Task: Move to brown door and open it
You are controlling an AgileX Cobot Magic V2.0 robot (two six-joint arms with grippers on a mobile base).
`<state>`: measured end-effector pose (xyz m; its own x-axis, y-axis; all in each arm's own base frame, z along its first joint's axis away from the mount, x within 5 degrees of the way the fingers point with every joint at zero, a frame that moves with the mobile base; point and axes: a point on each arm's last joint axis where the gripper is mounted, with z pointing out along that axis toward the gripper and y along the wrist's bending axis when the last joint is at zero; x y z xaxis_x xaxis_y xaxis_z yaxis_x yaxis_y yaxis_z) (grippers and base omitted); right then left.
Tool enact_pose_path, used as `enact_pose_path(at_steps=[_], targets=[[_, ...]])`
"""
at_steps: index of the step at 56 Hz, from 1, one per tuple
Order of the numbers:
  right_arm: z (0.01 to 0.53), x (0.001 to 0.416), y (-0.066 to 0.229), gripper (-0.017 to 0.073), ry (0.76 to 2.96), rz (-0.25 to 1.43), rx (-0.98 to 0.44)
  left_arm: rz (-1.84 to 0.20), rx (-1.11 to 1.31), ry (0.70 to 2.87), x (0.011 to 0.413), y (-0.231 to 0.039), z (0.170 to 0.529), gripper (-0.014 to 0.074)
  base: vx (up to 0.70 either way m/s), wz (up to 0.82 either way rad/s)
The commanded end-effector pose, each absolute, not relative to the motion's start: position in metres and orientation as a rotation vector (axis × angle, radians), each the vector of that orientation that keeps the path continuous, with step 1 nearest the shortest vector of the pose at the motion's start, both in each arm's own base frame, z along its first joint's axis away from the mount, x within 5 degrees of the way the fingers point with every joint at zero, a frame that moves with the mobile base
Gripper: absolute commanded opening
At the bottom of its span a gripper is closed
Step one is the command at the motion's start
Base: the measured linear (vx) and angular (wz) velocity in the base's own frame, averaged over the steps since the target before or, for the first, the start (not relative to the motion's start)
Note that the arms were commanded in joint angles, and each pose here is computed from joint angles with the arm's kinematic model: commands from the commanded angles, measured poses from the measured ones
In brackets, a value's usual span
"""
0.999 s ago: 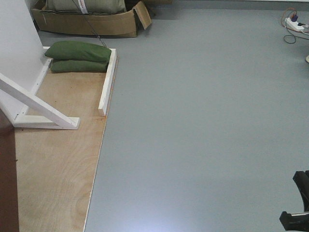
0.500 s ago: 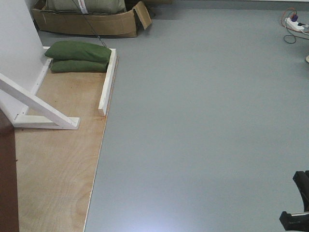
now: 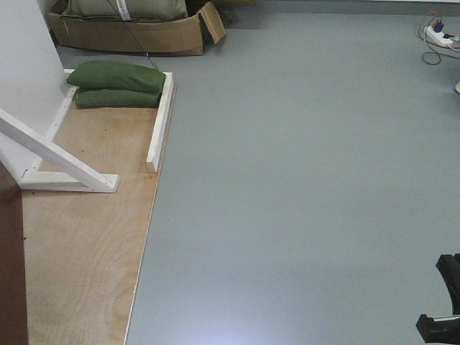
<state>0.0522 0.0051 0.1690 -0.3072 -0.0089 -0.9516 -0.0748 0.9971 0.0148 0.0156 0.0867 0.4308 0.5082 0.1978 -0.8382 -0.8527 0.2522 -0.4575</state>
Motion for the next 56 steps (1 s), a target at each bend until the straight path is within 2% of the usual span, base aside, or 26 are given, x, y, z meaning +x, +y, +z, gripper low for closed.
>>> enact_pose_path(at_steps=[1, 12, 35, 56], targets=[[0.175, 0.054, 0.005, 0.0000, 1.801, 0.055, -0.064, 0.934, -1.109, 0.614, 0.006, 0.086, 0.443, -0.0006, 0.00, 0.00], [0.175, 0.054, 0.005, 0.0000, 1.801, 0.055, -0.064, 1.041, -1.100, 0.658, 0.014, 0.088, 0.442, -0.0006, 0.00, 0.00], [0.175, 0.054, 0.005, 0.0000, 1.801, 0.055, -0.064, 1.167, -1.192, 0.593, 0.000, 0.091, 0.440, -0.0006, 0.00, 0.00], [0.175, 0.054, 0.005, 0.0000, 1.803, 0.055, -0.065, 1.306, -1.302, 0.623, 0.012, 0.105, 0.430, -0.0006, 0.00, 0.00]])
